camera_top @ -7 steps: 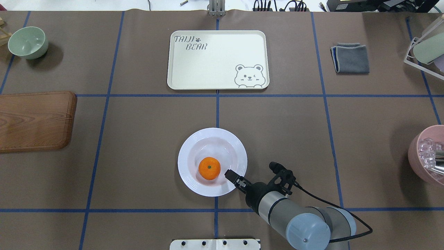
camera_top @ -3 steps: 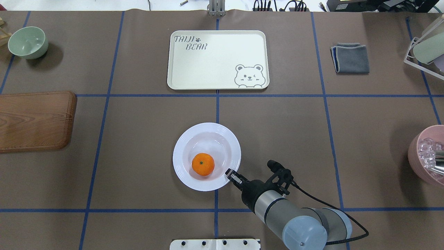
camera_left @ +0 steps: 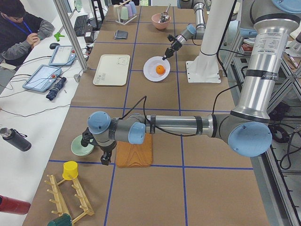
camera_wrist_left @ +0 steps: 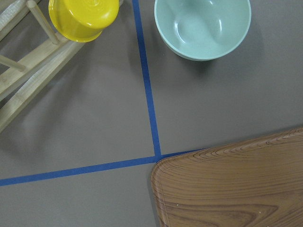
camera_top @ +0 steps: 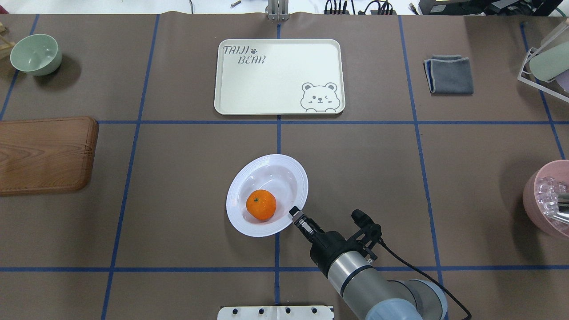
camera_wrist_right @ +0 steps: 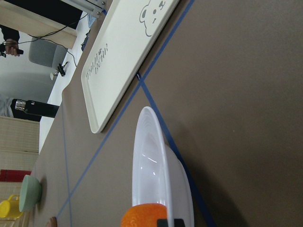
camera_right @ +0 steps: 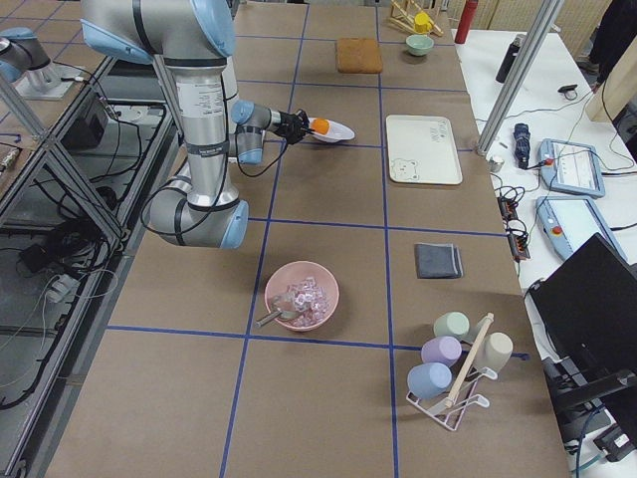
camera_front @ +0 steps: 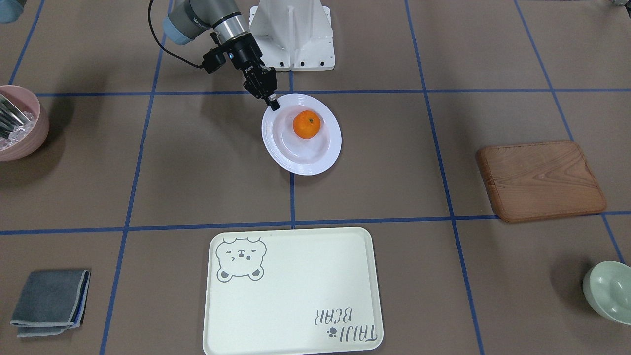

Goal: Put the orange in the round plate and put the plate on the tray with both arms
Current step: 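Lift the plate with the right gripper and carry it onto the bear tray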

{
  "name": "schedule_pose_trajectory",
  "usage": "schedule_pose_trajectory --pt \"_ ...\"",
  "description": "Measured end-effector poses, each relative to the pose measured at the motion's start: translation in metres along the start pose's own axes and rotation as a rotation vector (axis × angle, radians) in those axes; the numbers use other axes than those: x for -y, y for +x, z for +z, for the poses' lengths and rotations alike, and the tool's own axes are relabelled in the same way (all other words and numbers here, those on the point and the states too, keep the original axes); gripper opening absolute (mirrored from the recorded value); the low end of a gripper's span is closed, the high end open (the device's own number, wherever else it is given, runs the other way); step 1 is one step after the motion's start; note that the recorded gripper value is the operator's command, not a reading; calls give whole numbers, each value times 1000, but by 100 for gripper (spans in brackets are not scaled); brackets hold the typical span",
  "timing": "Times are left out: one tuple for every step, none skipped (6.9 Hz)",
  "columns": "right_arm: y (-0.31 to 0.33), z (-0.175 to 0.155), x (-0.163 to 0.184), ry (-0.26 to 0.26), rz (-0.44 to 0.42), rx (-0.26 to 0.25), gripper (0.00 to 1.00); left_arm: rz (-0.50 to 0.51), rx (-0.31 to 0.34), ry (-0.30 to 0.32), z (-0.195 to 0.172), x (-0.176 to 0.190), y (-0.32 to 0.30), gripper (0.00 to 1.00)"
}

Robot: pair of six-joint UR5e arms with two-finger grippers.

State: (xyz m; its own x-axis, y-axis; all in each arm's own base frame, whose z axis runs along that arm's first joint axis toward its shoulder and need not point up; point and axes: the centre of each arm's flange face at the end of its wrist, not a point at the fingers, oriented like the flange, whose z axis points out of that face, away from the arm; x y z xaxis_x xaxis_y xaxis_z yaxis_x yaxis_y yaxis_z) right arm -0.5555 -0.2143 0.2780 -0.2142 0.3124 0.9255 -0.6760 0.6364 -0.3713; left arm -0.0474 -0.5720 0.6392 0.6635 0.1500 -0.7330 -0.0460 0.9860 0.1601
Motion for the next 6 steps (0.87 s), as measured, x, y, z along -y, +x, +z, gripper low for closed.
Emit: schedule_pose_trajectory --pt "-4 -5 3 29 33 50 0 0 -1 0 0 -3 0 98" --pt "-9 -7 7 49 58 85 0 -2 -1 0 0 -7 -1 98" --pt "-22 -4 12 66 80 114 0 -10 0 -2 0 -10 -3 98" --pt "-46 3 21 87 110 153 0 -23 1 -6 1 -18 -7 98" --pt "-72 12 34 113 146 195 0 -44 2 -11 2 -30 -11 98" --pt "-93 22 56 149 187 231 0 -77 4 -17 5 -42 -14 98"
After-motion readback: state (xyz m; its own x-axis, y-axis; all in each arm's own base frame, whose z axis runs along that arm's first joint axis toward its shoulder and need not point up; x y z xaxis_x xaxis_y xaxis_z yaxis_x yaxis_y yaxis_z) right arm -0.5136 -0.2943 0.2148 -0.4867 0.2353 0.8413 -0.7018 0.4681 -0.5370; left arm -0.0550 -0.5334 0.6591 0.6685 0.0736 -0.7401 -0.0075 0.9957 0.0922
